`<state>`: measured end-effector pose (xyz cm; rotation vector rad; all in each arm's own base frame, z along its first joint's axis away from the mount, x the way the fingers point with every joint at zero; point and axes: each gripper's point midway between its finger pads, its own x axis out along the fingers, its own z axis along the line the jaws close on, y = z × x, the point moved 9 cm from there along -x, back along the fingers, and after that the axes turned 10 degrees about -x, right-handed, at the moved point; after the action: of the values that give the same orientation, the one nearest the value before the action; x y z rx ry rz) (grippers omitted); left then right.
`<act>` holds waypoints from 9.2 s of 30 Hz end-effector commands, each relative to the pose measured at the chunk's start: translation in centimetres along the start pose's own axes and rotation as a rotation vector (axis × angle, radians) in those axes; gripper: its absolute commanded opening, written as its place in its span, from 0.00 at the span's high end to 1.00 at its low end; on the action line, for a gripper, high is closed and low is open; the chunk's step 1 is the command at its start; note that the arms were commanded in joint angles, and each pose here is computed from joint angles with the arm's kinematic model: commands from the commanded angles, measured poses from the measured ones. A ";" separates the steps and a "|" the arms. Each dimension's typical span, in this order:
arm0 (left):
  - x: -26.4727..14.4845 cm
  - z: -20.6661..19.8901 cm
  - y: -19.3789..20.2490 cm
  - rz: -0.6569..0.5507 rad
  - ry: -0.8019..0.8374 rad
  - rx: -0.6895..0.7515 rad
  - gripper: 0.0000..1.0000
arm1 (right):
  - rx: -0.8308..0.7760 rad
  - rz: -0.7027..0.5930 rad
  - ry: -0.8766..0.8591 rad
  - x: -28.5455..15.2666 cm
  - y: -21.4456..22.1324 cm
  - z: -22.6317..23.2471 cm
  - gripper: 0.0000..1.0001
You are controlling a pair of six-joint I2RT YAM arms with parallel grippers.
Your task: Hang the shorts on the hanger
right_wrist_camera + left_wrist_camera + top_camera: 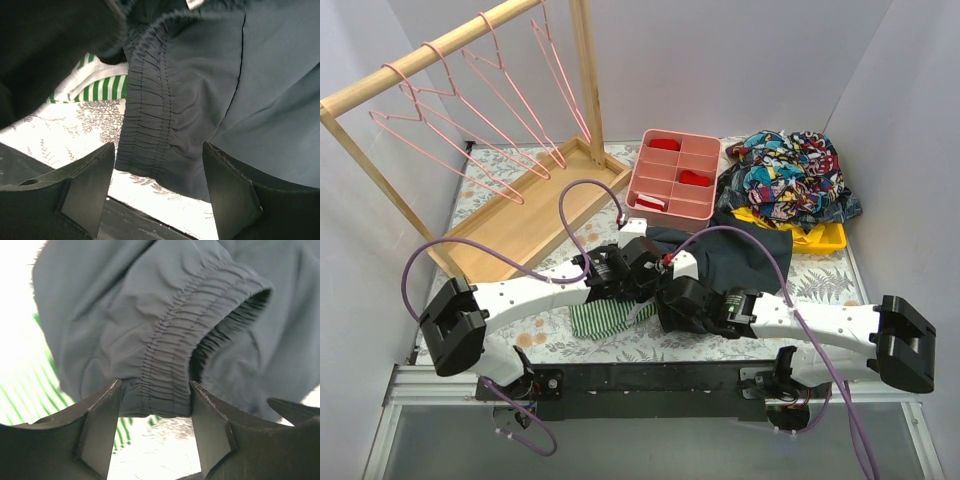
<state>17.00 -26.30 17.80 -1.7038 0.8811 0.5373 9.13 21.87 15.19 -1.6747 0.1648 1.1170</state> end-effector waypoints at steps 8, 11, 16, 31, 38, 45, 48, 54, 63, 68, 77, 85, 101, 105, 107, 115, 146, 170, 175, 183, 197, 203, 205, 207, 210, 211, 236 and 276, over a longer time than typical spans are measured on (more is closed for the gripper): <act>-1.5 1.7 -1.1 -0.138 -0.102 -0.087 0.50 | 0.032 0.005 0.186 1.3 0.6 -0.3 0.54; -1.5 2.3 -0.8 -0.152 -0.109 -0.106 0.59 | 0.057 -0.031 0.229 0.4 0.3 -1.1 0.71; -1.5 2.7 -1.1 -0.192 -0.133 -0.117 0.92 | 0.085 -0.102 0.283 -1.8 -1.2 -2.1 0.98; -4.2 2.6 -2.4 -0.214 -0.031 -0.089 1.00 | -0.065 -0.071 0.033 -1.1 -1.0 2.3 0.29; -4.9 2.6 -2.7 -0.221 -0.016 -0.093 0.96 | -0.100 0.069 0.222 1.7 1.6 2.0 0.27; -6.0 2.9 -3.2 -0.241 -0.009 -0.096 1.00 | -0.100 0.061 0.324 1.4 2.2 0.6 0.51; -6.8 3.2 -3.6 -0.258 -0.022 -0.098 1.00 | -0.086 0.026 0.370 -0.2 0.8 0.0 0.90; -11.4 3.0 -7.1 -0.380 0.035 -0.100 1.00 | -0.062 -0.222 0.411 -7.7 -7.6 -1.4 0.99; -21.7 1.3 -13.6 -0.562 0.296 -0.110 1.00 | 0.001 -0.592 0.265 -20.3 -19.4 -2.5 0.99; -25.9 1.3 -16.1 -0.636 0.333 -0.107 1.00 | 0.001 -0.683 0.275 -23.0 -21.9 -3.6 0.99; -15.6 1.1 -9.4 -0.327 0.182 -0.078 1.00 | 0.168 -0.384 0.250 -10.9 -15.3 -11.9 0.99; -3.7 3.0 -1.7 -0.094 0.090 -0.196 1.00 | 0.269 -0.146 0.074 -1.7 -6.9 -14.2 0.99; -8.2 0.9 -4.2 -0.064 0.413 0.096 0.41 | 0.248 -0.198 0.031 -4.7 -9.3 -14.1 0.30; -11.2 -0.1 -5.7 -0.094 0.522 0.146 0.40 | 0.248 -0.230 0.033 -5.3 -10.0 -14.1 0.25; -13.6 -1.1 -7.3 -0.137 0.603 0.150 0.40 | 0.250 -0.241 0.031 -5.4 -10.2 -14.1 0.14; -17.9 -4.9 -18.7 -0.537 0.334 -0.050 0.41 | 0.259 -0.249 0.005 -4.2 -10.7 -14.0 0.14; -10.3 2.6 -37.8 -0.966 -0.459 -0.144 0.44 | 0.244 -0.183 -0.086 -2.0 -9.0 -13.4 0.18; -6.2 4.1 -39.1 -0.974 -0.467 -0.165 1.00 | 0.228 -0.162 -0.082 -1.9 -8.2 -13.4 0.19; -8.0 3.5 -39.3 -1.022 -0.466 -0.175 1.00 | 0.227 -0.161 -0.083 -1.8 -8.2 -13.3 0.19; -9.8 2.5 -38.7 -1.047 -0.438 -0.161 1.00 | 0.227 -0.153 -0.078 -1.6 -8.2 -13.4 0.19; -11.0 1.5 -38.3 -1.093 -0.453 -0.136 1.00 | 0.224 -0.157 -0.068 -1.7 -7.7 -13.5 0.19; -11.1 1.5 -38.8 -1.133 -0.496 -0.122 1.00 | 0.221 -0.157 -0.067 -1.7 -7.8 -13.5 0.19; -11.3 1.4 -39.1 -1.140 -0.492 -0.124 1.00 | 0.217 -0.157 -0.067 -1.7 -7.8 -13.5 0.19; -11.5 1.4 -39.2 -1.151 -0.489 -0.125 1.00 | 0.217 -0.156 -0.065 -1.7 -7.8 -13.5 0.19; -11.7 1.4 -39.4 -1.160 -0.492 -0.112 1.00 | 0.213 -0.152 -0.066 -1.7 -7.9 -13.5 0.19; -11.8 1.4 -39.4 -1.159 -0.491 -0.112 1.00 | 0.213 -0.150 -0.065 -1.7 -7.9 -13.5 0.19; -14.7 -5.5 -26.2 -0.785 0.129 0.057 1.00 | 0.237 -0.217 0.071 -3.9 -7.1 -14.3 0.19; -17.1 2.1 -4.0 0.257 0.765 0.220 1.00 | 0.344 -0.123 0.128 -2.6 2.5 -10.9 0.32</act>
<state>9.07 -17.94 32.49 -1.5942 1.6464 -0.0406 12.37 10.30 14.86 -1.4157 0.3250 0.8719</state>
